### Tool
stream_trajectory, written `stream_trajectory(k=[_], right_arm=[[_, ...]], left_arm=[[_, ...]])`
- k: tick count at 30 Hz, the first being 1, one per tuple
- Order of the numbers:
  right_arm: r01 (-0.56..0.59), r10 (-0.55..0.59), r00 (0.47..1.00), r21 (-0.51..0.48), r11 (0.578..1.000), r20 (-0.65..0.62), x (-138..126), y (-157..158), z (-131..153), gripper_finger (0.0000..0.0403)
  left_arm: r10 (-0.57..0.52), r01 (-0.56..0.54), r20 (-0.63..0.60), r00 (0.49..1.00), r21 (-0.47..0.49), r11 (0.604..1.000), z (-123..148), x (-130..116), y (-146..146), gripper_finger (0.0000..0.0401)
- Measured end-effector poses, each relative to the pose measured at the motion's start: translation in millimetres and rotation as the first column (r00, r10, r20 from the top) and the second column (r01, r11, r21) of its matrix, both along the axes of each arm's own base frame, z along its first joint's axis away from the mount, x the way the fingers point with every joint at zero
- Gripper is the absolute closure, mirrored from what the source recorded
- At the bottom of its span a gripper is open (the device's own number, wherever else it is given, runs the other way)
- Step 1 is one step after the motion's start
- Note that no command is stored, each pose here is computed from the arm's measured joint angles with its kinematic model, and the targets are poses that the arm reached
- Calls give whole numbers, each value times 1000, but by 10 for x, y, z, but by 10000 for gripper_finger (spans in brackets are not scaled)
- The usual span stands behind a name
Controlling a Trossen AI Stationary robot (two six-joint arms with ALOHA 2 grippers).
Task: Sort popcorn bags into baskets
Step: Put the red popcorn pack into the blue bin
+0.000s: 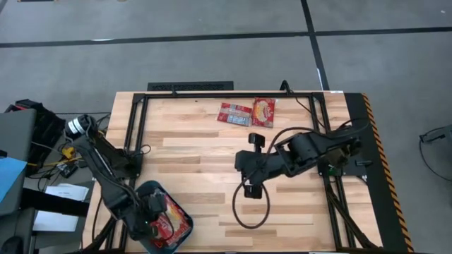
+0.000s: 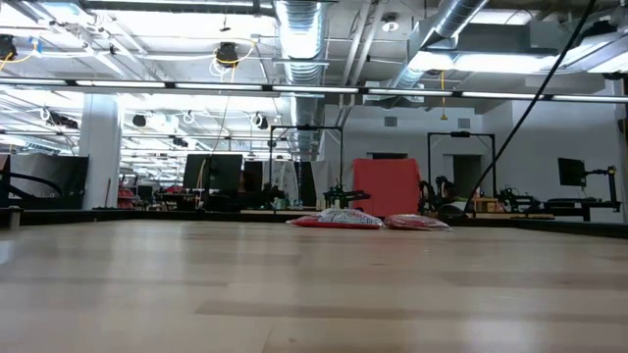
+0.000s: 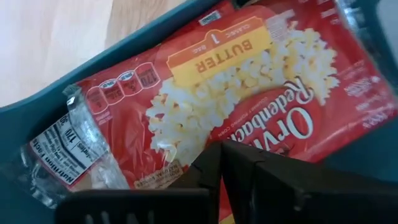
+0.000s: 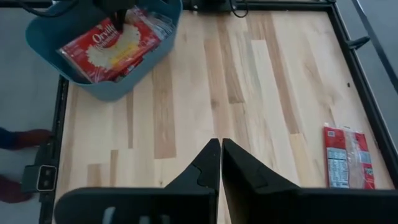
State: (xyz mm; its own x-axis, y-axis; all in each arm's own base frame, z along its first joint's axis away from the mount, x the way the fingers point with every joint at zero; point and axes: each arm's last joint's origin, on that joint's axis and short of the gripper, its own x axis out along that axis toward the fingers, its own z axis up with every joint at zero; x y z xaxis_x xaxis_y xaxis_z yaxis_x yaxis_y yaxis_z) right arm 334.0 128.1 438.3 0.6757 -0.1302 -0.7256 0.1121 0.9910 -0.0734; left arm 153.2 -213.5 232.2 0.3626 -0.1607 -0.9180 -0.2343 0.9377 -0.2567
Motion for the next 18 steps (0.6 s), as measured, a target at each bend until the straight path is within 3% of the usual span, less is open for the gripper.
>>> stream_trajectory(k=[6, 10, 18], right_arm=[[0, 0, 1000, 1, 1000, 3, -4, -2, 7, 376], [0, 0, 1000, 1, 1000, 3, -1, -1, 4, 385], [24, -24, 1000, -13, 1000, 1, 44, -55, -17, 364]], left_arm=[[107, -101, -103, 989, 67, 993, -44, -72, 95, 401], [95, -87, -150, 984, 55, 995, -53, -131, 72, 401], [111, -106, -100, 989, 56, 993, -43, -151, 44, 401]])
